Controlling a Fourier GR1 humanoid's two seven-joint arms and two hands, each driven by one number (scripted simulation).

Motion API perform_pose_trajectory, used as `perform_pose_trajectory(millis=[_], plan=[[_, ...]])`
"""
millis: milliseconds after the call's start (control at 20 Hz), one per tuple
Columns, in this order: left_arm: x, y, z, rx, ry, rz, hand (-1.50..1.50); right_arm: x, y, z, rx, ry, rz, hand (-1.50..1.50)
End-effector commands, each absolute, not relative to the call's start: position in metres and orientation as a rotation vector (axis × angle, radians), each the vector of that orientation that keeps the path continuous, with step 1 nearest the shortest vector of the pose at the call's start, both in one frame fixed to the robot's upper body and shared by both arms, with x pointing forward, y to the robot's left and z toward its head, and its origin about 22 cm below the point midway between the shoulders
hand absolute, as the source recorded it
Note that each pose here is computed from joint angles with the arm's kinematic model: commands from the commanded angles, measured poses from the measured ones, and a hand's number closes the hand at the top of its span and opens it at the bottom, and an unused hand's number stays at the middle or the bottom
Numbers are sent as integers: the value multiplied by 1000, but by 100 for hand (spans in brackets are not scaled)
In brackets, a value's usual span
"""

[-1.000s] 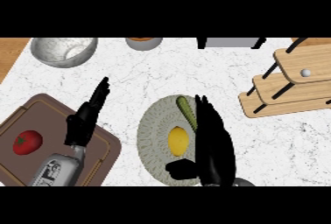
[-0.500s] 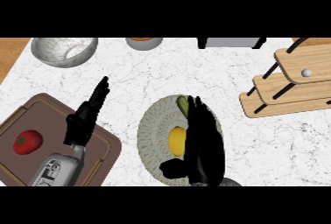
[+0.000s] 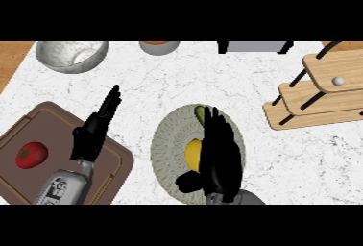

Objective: Pick the lemon from the placemat and place it in the tiered shelf

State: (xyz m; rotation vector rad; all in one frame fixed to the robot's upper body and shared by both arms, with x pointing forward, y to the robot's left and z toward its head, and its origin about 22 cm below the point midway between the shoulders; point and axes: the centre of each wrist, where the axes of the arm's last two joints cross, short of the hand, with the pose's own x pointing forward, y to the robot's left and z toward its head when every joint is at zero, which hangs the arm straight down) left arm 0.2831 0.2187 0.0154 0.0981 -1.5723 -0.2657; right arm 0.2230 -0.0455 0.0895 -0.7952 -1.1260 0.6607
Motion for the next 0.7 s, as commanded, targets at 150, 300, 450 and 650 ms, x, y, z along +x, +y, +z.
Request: perform_pose_trajectory(millis=[150,300,450,650], plan=[[276,227,11,90,-1566,-248,0,228,-41,75,-841,-904,562,-150],[287,224,22,103,-1559,-273,0,227,-34,75,-829,-907,563,-150],[278,209,8,98,-1573,-276,0,229,-34,69,-851,-881,599,-150],[289,228,23,120,-1577,-284,0,239,-36,62,-868,-869,605,-150]])
